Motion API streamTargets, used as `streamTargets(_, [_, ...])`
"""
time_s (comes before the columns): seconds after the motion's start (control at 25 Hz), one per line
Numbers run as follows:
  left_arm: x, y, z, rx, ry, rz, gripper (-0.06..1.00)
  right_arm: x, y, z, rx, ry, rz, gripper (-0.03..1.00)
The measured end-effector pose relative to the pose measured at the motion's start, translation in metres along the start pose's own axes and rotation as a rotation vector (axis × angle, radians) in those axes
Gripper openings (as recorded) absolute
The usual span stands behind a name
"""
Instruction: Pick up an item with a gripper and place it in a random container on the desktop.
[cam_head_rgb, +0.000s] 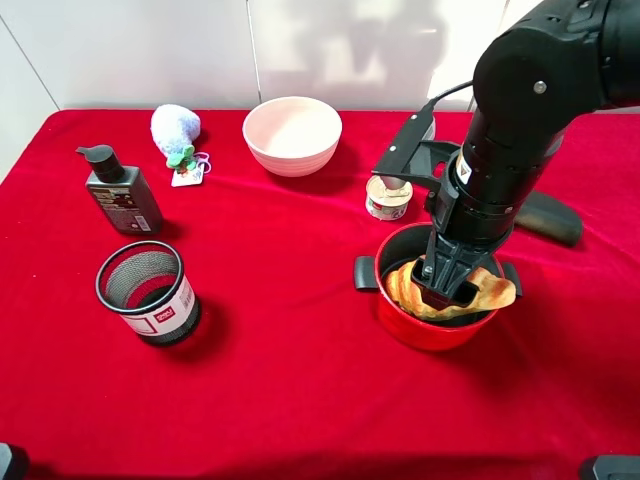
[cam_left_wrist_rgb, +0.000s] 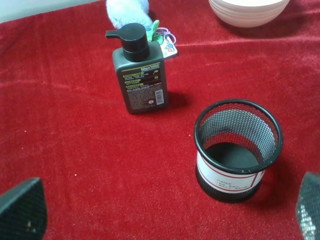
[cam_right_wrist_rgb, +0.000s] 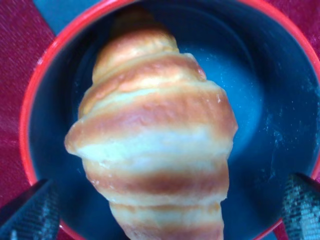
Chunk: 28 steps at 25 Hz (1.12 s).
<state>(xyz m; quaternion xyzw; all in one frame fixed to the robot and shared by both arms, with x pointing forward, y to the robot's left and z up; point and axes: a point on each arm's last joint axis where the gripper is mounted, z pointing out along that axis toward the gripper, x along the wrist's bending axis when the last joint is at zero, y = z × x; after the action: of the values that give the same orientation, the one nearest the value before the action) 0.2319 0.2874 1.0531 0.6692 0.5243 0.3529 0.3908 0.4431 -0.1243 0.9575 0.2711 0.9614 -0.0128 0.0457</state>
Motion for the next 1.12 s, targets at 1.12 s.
streamTargets(1.12, [0.000, 0.000, 0.000, 0.000, 0.000, 0.000, 0.99, 0.018, -0.088, -0.097, -0.136, -0.007, 0.244, 0.69])
